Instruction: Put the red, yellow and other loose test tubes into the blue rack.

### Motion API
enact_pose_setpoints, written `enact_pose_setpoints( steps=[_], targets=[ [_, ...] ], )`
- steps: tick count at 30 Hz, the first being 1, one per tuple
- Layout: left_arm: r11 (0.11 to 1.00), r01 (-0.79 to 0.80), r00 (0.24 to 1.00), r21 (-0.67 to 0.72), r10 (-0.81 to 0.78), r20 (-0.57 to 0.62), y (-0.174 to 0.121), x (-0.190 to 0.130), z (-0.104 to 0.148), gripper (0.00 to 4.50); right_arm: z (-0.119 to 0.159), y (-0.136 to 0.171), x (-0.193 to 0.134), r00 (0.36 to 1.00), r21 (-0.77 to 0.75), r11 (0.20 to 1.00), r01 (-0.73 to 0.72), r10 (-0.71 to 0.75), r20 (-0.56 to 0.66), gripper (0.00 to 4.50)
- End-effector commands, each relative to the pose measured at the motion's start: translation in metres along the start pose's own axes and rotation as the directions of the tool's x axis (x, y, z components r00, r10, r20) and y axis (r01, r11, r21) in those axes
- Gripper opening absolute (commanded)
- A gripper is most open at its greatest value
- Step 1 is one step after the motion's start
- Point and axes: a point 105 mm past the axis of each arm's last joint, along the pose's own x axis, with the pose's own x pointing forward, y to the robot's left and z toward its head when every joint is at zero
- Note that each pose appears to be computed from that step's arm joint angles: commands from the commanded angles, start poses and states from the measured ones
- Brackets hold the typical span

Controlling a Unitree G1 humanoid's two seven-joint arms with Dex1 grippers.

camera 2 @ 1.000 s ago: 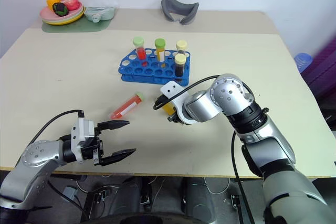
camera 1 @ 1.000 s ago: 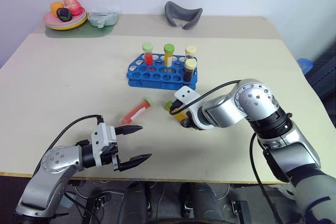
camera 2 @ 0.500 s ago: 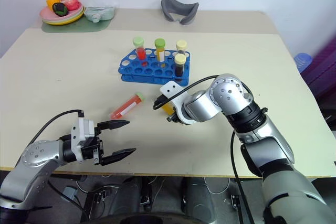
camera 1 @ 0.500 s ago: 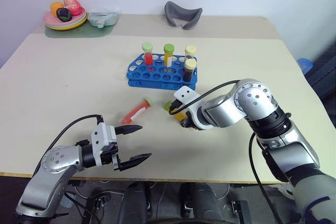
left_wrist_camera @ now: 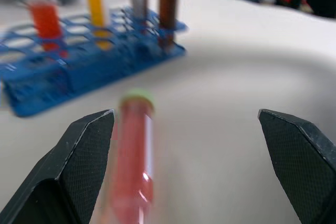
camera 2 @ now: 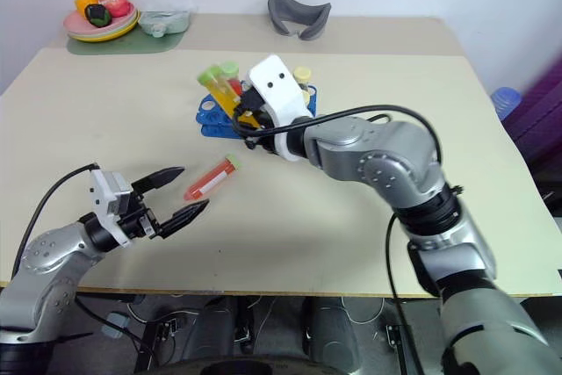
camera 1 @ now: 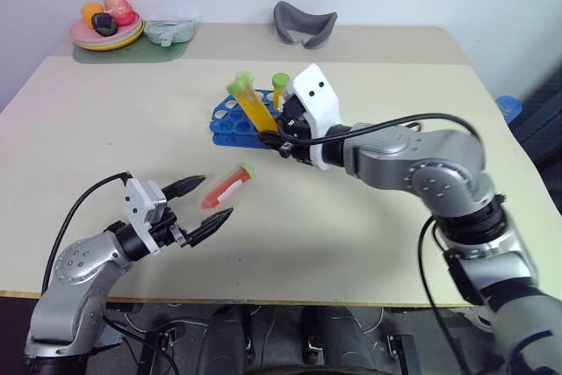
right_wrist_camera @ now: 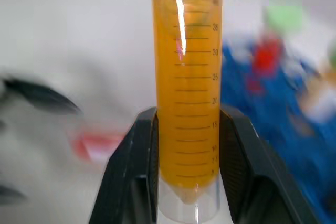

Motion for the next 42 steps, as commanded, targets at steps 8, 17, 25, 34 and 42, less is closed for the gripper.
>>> enact_pose_setpoints(
  steps=[8,17,25,34,42],
  targets=[
    [0.998,-0.060,0.987,0.014,0.057,0.149,-0.001,0.024,0.038,4.50,-0.003,-0.049,0.038,0.867,0.018,0.949,0.316,-0.297,0.401,1.15],
    [0.989,-0.145,0.968,0.000,0.142,0.206,0.004,0.031,0.052,4.50,-0.038,-0.059,0.047,0.832,-0.015,0.919,0.394,-0.350,0.431,1.15],
    [0.989,-0.149,0.970,0.001,0.146,0.194,0.007,0.029,0.051,4.50,-0.061,-0.064,0.054,0.838,0.002,0.913,0.409,-0.376,0.395,1.15],
    [0.991,-0.137,0.973,0.004,0.134,0.188,0.006,0.029,0.050,4.50,-0.065,-0.069,0.057,0.823,0.012,0.900,0.436,-0.404,0.400,1.15],
    [0.991,-0.130,0.975,-0.001,0.128,0.182,0.004,0.027,0.048,4.50,-0.072,-0.073,0.060,0.824,0.013,0.895,0.446,-0.417,0.384,1.15]
  ],
)
